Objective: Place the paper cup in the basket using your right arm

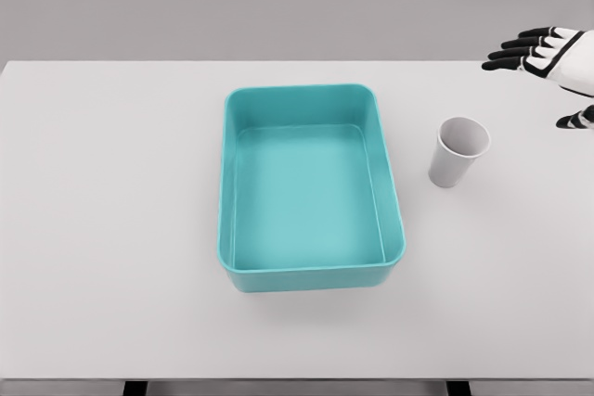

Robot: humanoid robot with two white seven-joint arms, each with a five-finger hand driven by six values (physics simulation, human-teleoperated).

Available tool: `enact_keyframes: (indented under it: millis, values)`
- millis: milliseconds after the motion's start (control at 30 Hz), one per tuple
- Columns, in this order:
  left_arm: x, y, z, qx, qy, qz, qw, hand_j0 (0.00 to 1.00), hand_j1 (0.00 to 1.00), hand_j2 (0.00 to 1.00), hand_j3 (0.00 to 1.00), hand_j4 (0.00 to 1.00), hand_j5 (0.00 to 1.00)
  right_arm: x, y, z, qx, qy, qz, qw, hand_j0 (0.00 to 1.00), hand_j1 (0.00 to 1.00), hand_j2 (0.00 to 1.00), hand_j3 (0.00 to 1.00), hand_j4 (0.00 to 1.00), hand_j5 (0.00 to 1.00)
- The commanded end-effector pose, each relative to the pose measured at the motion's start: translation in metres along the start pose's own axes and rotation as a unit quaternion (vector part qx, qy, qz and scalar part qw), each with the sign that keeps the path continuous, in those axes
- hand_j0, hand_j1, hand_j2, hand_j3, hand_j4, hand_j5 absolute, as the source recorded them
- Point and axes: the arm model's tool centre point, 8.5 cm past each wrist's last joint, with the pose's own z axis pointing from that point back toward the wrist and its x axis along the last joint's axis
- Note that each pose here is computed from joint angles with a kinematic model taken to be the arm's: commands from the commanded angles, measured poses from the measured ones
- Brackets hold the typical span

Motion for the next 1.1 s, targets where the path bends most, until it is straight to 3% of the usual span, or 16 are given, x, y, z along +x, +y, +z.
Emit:
enact_keyframes:
  millis: [0, 100, 133, 167, 200, 233, 267, 300, 333, 400, 433, 533, 567, 733, 900, 1067]
  values:
    - [0.000, 0.000, 0.000, 0.000, 0.000, 0.000, 1.0000, 1.00, 1.00, 1.00, 1.00, 1.00, 1.00, 0.001, -0.002, 0.000, -0.001, -0.001, -0.001, 1.0000, 1.00, 1.00, 1.00, 1.00, 1.00, 1.00]
    - [0.000, 0.000, 0.000, 0.000, 0.000, 0.000, 1.0000, 1.00, 1.00, 1.00, 1.00, 1.00, 1.00, -0.001, 0.001, -0.003, -0.007, 0.000, -0.016, 0.9999, 1.00, 1.00, 1.00, 1.00, 1.00, 1.00]
    - [0.000, 0.000, 0.000, 0.000, 0.000, 0.000, 1.0000, 1.00, 1.00, 1.00, 1.00, 1.00, 1.00, -0.007, 0.002, 0.000, -0.016, 0.004, -0.046, 0.9988, 0.99, 0.99, 0.99, 0.99, 0.99, 0.99]
    - [0.000, 0.000, 0.000, 0.000, 0.000, 0.000, 1.0000, 1.00, 1.00, 1.00, 1.00, 1.00, 1.00, -0.019, 0.012, 0.005, -0.003, 0.013, -0.107, 0.9942, 0.99, 0.99, 0.99, 0.99, 0.99, 0.99]
    - [0.000, 0.000, 0.000, 0.000, 0.000, 0.000, 1.0000, 1.00, 1.00, 1.00, 1.00, 1.00, 1.00, -0.023, 0.024, 0.002, 0.023, -0.001, -0.161, 0.9867, 0.99, 0.99, 0.99, 0.99, 0.99, 0.99]
    - [0.000, 0.000, 0.000, 0.000, 0.000, 0.000, 1.0000, 1.00, 1.00, 1.00, 1.00, 1.00, 1.00, -0.033, 0.034, -0.001, 0.001, -0.016, -0.236, 0.9716, 0.99, 0.99, 0.99, 0.99, 0.99, 0.99]
    - [0.000, 0.000, 0.000, 0.000, 0.000, 0.000, 1.0000, 1.00, 1.00, 1.00, 1.00, 1.00, 1.00, -0.049, 0.042, 0.001, -0.048, -0.016, -0.306, 0.9505, 0.99, 0.99, 0.99, 0.99, 0.99, 0.99]
    - [0.000, 0.000, 0.000, 0.000, 0.000, 0.000, 1.0000, 1.00, 1.00, 1.00, 1.00, 1.00, 1.00, -0.061, 0.051, 0.003, -0.083, -0.011, -0.356, 0.9308, 0.99, 0.99, 0.99, 0.99, 0.99, 0.99]
    - [0.000, 0.000, 0.000, 0.000, 0.000, 0.000, 1.0000, 1.00, 1.00, 1.00, 1.00, 1.00, 1.00, -0.066, 0.056, 0.004, -0.094, -0.007, -0.377, 0.9213, 0.99, 0.99, 0.99, 0.99, 0.99, 0.99]
    - [0.000, 0.000, 0.000, 0.000, 0.000, 0.000, 1.0000, 1.00, 1.00, 1.00, 1.00, 1.00, 1.00, -0.070, 0.067, -0.006, -0.093, 0.015, -0.432, 0.8971, 0.99, 0.99, 0.99, 0.99, 0.99, 0.99]
    - [0.000, 0.000, 0.000, 0.000, 0.000, 0.000, 1.0000, 1.00, 1.00, 1.00, 1.00, 1.00, 1.00, -0.073, 0.071, -0.006, -0.095, 0.021, -0.443, 0.8910, 0.99, 0.99, 0.99, 0.99, 0.99, 0.99]
    - [0.000, 0.000, 0.000, 0.000, 0.000, 0.000, 1.0000, 1.00, 1.00, 1.00, 1.00, 1.00, 1.00, -0.084, 0.107, -0.017, -0.106, 0.042, -0.490, 0.8643, 0.99, 0.99, 0.99, 0.99, 0.99, 0.99]
    - [0.000, 0.000, 0.000, 0.000, 0.000, 0.000, 1.0000, 1.00, 1.00, 1.00, 1.00, 1.00, 1.00, -0.084, 0.113, -0.020, -0.106, 0.044, -0.495, 0.8611, 0.99, 0.99, 0.99, 0.99, 0.99, 0.99]
    - [0.000, 0.000, 0.000, 0.000, 0.000, 0.000, 1.0000, 1.00, 1.00, 1.00, 1.00, 1.00, 1.00, -0.079, 0.140, -0.022, -0.076, 0.056, -0.509, 0.8554, 1.00, 1.00, 1.00, 1.00, 1.00, 1.00]
    - [0.000, 0.000, 0.000, 0.000, 0.000, 0.000, 1.0000, 1.00, 1.00, 1.00, 1.00, 1.00, 1.00, -0.076, 0.155, -0.032, -0.075, 0.055, -0.525, 0.8460, 1.00, 1.00, 1.00, 1.00, 1.00, 1.00]
    - [0.000, 0.000, 0.000, 0.000, 0.000, 0.000, 1.0000, 1.00, 1.00, 1.00, 1.00, 1.00, 1.00, -0.071, 0.171, -0.040, -0.061, 0.056, -0.536, 0.8404, 1.00, 1.00, 1.00, 1.00, 1.00, 1.00]
